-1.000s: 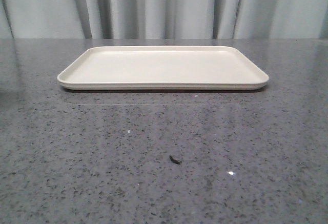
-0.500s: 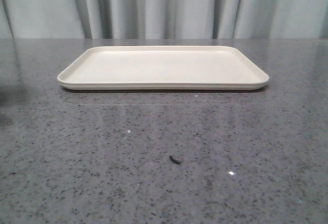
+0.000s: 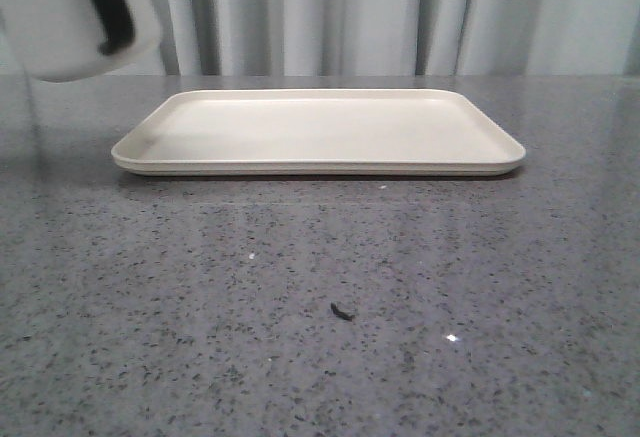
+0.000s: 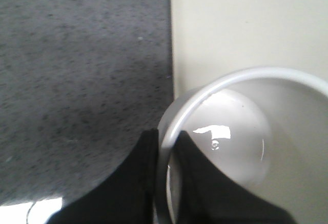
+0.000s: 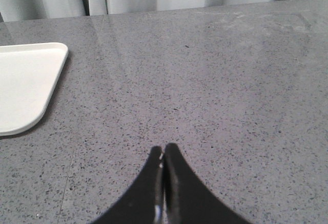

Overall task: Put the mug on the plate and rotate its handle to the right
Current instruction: 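Carry the mug over the cream tray with the left gripper and lower it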

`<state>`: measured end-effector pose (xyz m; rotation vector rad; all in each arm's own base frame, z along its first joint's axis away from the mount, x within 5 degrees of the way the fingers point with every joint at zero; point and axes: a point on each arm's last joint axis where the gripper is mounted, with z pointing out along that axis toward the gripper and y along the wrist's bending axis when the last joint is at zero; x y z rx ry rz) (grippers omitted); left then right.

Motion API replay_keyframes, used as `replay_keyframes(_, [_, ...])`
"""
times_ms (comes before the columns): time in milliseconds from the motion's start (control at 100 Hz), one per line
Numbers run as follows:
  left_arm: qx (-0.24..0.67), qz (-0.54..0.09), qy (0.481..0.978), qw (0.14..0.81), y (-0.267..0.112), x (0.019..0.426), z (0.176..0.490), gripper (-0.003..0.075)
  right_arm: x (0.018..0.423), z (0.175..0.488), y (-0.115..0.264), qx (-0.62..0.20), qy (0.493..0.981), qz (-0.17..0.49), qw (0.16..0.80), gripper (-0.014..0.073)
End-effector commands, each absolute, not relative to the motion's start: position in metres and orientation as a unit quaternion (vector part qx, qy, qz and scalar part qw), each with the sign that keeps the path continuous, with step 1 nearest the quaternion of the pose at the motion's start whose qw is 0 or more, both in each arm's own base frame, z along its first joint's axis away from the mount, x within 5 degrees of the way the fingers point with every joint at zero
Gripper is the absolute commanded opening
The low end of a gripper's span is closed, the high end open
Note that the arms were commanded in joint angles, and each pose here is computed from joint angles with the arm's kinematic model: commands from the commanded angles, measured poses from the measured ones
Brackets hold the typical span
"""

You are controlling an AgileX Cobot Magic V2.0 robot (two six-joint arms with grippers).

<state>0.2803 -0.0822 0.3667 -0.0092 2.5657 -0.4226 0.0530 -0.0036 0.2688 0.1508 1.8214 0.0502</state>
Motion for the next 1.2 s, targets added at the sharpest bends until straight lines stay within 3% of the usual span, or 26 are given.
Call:
replay_keyframes(0, [0.005, -0.199, 0.929, 0.311, -0.108, 0.289, 0.387, -0.0019, 0.055, 0.287, -0.004, 0.062, 0.757, 0.021, 0.650, -0.0061])
replay_keyframes(430, [0.058, -0.212, 0.932, 0.288, -0.194, 0.346, 0.364, -0.0019, 0.055, 0.287, -0.004, 0.062, 0.757, 0.021, 0.650, -0.0061])
replay_keyframes(990, [0.069, -0.180, 0.936, 0.295, -0.198, 0.360, 0.351, -0.0013, 0.055, 0.287, -0.004, 0.062, 0.757, 0.021, 0.650, -0.0061])
replay_keyframes(1090, [0.069, -0.180, 0.936, 0.295, -0.198, 0.360, 0.351, 0.0067, 0.055, 0.287, -0.004, 0.062, 0.757, 0.021, 0.650, -0.0061])
replay_keyframes(1190, [0.069, -0.181, 0.935, 0.297, -0.198, 0.361, 0.351, 0.0211, 0.055, 0.287, -0.004, 0.062, 0.757, 0.021, 0.650, -0.0061])
